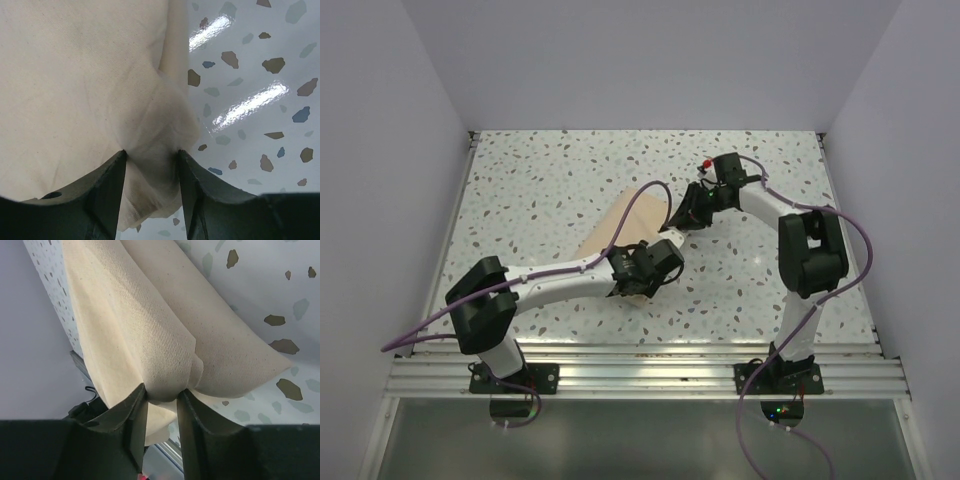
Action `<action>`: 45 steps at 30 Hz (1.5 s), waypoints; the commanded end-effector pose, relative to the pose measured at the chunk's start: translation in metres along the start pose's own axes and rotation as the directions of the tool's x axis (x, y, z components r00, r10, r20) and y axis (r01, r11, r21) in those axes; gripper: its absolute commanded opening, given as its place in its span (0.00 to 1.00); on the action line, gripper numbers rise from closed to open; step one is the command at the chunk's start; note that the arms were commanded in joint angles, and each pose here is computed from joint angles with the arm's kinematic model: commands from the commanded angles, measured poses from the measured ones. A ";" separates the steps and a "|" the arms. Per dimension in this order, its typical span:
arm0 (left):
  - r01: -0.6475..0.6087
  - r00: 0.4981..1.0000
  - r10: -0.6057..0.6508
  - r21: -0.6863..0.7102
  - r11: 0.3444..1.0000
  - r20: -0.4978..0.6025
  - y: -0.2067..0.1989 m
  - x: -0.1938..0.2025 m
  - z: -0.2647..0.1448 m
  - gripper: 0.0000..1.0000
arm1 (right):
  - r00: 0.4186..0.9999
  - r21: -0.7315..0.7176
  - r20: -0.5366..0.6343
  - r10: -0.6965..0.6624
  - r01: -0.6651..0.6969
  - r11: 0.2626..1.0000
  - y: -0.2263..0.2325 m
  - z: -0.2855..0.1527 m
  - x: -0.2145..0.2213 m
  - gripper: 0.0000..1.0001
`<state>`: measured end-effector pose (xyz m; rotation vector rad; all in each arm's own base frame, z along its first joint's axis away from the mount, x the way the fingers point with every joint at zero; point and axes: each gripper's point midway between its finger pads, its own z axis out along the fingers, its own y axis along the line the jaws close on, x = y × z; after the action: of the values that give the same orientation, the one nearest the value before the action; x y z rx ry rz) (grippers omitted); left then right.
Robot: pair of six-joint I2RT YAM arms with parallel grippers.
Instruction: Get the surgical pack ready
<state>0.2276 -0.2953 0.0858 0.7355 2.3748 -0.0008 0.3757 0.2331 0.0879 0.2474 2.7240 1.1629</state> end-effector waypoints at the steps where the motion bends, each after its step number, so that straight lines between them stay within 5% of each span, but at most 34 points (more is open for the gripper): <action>1: 0.010 1.000 -0.010 0.004 1.000 0.006 0.000 0.002 -0.002 0.49 | 0.999 -0.019 0.035 -0.016 0.016 1.000 0.014 -0.001 -0.012 0.28; 10: -0.001 1.000 0.002 0.025 1.000 -0.028 0.001 0.020 -0.002 0.00 | 0.997 0.068 0.077 -0.021 0.015 0.998 -0.004 -0.016 -0.029 0.00; 22: 0.016 1.000 -0.014 0.110 0.994 -0.017 -0.006 0.027 -0.014 0.00 | 0.998 0.057 0.057 0.004 -0.007 0.998 -0.025 -0.018 -0.036 0.05; 24: 0.031 0.999 -0.034 0.150 0.988 0.015 -0.010 0.014 -0.024 0.14 | 0.999 0.066 0.044 -0.009 0.006 0.998 -0.028 -0.022 -0.028 0.22; 25: 0.034 0.999 -0.039 0.170 0.985 0.031 -0.013 0.007 -0.029 0.31 | 0.999 0.071 0.046 -0.013 0.010 0.997 -0.024 -0.029 -0.026 0.29; 29: 0.099 0.985 -0.130 0.251 0.963 0.113 -0.016 -0.033 -0.056 0.44 | 0.997 0.063 0.051 -0.053 0.050 0.997 -0.009 -0.050 -0.016 0.33; 33: 0.212 0.949 -0.274 0.330 0.920 0.154 0.008 -0.065 -0.066 0.40 | 0.993 0.066 0.074 -0.092 0.087 0.994 0.006 -0.070 -0.010 0.35; 37: 0.268 0.921 -0.351 0.384 0.884 0.166 0.028 -0.084 -0.055 0.21 | 0.986 -0.007 0.081 -0.144 0.145 0.989 0.033 -0.066 -0.008 0.33; 39: 0.269 0.918 -0.367 0.442 0.856 0.152 0.023 -0.093 -0.046 0.12 | 0.988 -0.059 0.071 -0.137 0.142 0.988 0.043 -0.058 -0.010 0.28; 45: 0.235 0.917 -0.381 0.608 0.758 0.121 -0.017 -0.109 -0.026 0.03 | 0.996 -0.147 0.023 -0.091 0.094 0.985 0.040 -0.023 -0.018 0.07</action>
<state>0.2746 -0.3185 0.1452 0.4887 2.3393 -0.7037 0.3776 0.2316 0.1366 0.1072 2.6291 1.2347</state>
